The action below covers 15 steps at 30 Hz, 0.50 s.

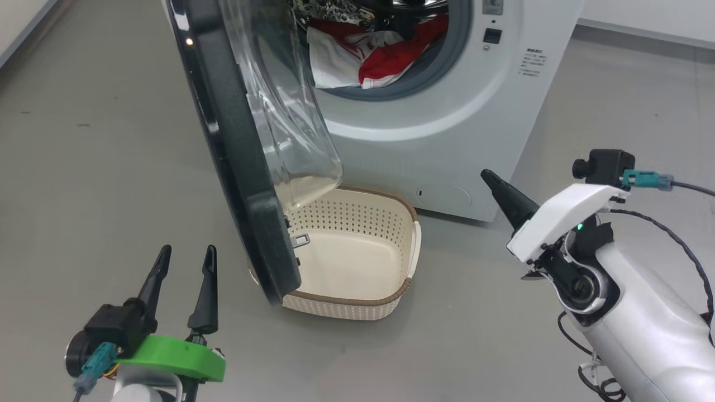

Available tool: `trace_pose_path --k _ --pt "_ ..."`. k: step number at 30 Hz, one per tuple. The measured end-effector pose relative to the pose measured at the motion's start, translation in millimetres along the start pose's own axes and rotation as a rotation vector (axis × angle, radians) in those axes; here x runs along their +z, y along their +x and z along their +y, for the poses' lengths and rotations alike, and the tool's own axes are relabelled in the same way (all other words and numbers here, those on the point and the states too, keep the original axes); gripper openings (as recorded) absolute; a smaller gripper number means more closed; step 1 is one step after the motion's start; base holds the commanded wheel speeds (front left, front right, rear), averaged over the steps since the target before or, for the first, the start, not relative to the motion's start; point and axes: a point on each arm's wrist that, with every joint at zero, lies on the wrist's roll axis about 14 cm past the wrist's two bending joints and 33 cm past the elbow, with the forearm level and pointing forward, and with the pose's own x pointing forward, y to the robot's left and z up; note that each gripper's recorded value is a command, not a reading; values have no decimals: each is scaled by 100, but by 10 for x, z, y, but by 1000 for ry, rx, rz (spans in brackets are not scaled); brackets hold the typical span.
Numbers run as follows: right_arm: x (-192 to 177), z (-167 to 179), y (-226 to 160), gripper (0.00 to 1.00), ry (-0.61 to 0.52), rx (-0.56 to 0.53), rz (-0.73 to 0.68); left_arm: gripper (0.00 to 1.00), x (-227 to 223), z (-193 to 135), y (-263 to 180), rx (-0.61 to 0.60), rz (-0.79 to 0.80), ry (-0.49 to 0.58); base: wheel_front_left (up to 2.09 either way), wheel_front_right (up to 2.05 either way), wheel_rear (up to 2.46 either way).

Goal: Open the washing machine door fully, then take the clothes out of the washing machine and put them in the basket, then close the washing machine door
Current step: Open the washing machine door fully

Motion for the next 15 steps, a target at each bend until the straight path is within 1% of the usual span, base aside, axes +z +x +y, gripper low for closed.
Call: trace_pose_path --k 3,7,9,15 --pt "102 -131 -198 0 -117 -53 -85 100 51 -23 44 -11 -18 -2 0 0 0" --pt "260 -238 -457 0 -163 -100 -220 100 70 -64 89 -28 -25 -3 0 0 0" --pt "275 -314 -595 0 -216 -131 -255 100 50 -96 100 -38 -20 -6 0 0 0" --pt "387 -627 -1049 0 -386 -295 -358 100 60 -180 165 -66 -26 -10 0 0 0"
